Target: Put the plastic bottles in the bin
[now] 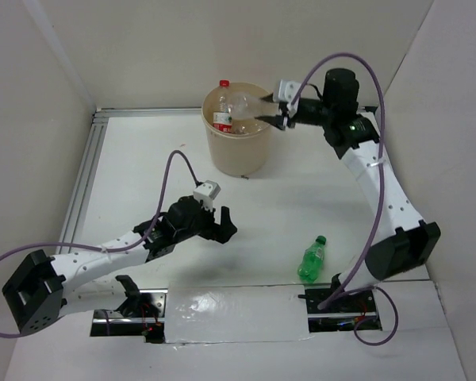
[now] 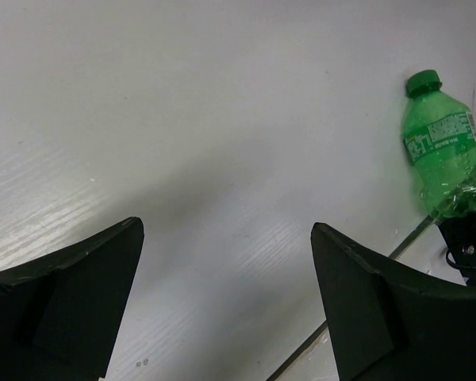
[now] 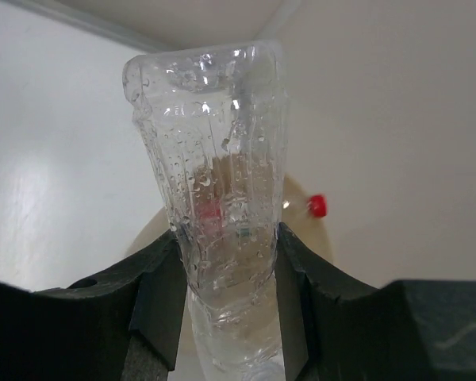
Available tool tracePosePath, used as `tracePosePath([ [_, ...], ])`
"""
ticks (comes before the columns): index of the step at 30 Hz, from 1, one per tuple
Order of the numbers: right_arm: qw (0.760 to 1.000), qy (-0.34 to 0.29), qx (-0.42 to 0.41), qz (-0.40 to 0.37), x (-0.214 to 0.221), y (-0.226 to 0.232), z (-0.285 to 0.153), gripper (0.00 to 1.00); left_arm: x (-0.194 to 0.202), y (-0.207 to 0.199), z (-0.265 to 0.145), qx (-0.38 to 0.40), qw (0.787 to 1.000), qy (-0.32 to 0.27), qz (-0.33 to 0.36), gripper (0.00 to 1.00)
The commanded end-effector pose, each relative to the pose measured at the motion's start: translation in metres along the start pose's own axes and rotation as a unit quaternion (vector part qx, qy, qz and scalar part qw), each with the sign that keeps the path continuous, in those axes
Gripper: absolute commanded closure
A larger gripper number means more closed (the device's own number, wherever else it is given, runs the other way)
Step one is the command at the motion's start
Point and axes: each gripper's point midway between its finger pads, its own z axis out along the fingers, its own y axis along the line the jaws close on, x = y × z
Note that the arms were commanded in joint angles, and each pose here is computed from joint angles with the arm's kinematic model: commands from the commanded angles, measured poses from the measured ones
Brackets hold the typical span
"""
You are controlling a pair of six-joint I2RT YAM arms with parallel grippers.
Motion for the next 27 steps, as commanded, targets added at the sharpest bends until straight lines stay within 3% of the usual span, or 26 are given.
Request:
tracePosePath([
  [1, 0.996, -0.064, 0.026, 0.056, -0.020, -0.042, 0.032, 0.65, -0.016, -0.026, 0.009, 0.049, 0.999, -0.021, 0.001, 0.01],
  [4, 0.995, -0.063, 0.031, 0.076, 0.003, -0.069, 0.063, 0.59, -0.021, -0.043, 0.019, 0.080, 0.997, -0.016, 0.016, 0.01],
  [5, 0.992, -0.048, 0.025, 0.111, 0.034, -0.069, 0.080, 0.48, -0.020, -0.054, 0.022, 0.097, 0.995, -0.009, 0.019, 0.01],
  [8, 0.990, -0.038, 0.037, 0.131, 0.049, -0.088, 0.090, 0.19, -0.035, -0.082, 0.032, 0.128, 0.990, -0.018, 0.046, 0.01],
  [9, 0.985, -0.035, 0.038, 0.164, 0.061, -0.090, 0.093, 0.01, -0.029, -0.086, 0.044, 0.131, 0.990, -0.003, 0.057, 0.01],
  [10, 0.982, -0.033, 0.050, 0.178, 0.063, -0.098, 0.083, 0.01, -0.047, -0.099, 0.048, 0.143, 0.988, -0.016, 0.062, 0.01],
  [13, 0.975, -0.024, 0.079, 0.204, 0.068, -0.107, 0.055, 0.01, -0.051, -0.122, 0.073, 0.162, 0.983, 0.004, 0.084, 0.01],
  [15, 0.972, -0.010, 0.115, 0.206, 0.057, -0.114, 0.025, 0.01, -0.038, -0.135, 0.084, 0.173, 0.979, 0.041, 0.096, 0.01],
  [16, 0.963, 0.015, 0.139, 0.231, 0.078, -0.114, 0.004, 0.01, -0.021, -0.136, 0.098, 0.174, 0.977, 0.071, 0.104, 0.01],
  [18, 0.951, 0.043, 0.178, 0.250, 0.079, -0.113, -0.035, 0.01, -0.017, -0.159, 0.105, 0.197, 0.970, 0.083, 0.120, 0.01],
  [20, 0.926, 0.080, 0.215, 0.300, 0.119, -0.100, -0.081, 0.01, -0.006, -0.173, 0.115, 0.214, 0.963, 0.098, 0.129, 0.01],
  [23, 0.890, 0.106, 0.275, 0.348, 0.147, -0.075, -0.153, 0.01, 0.016, -0.192, 0.120, 0.237, 0.953, 0.132, 0.136, 0.01],
  [27, 0.857, 0.127, 0.312, 0.389, 0.166, -0.037, -0.211, 0.01, 0.044, -0.209, 0.137, 0.245, 0.945, 0.172, 0.132, 0.01],
])
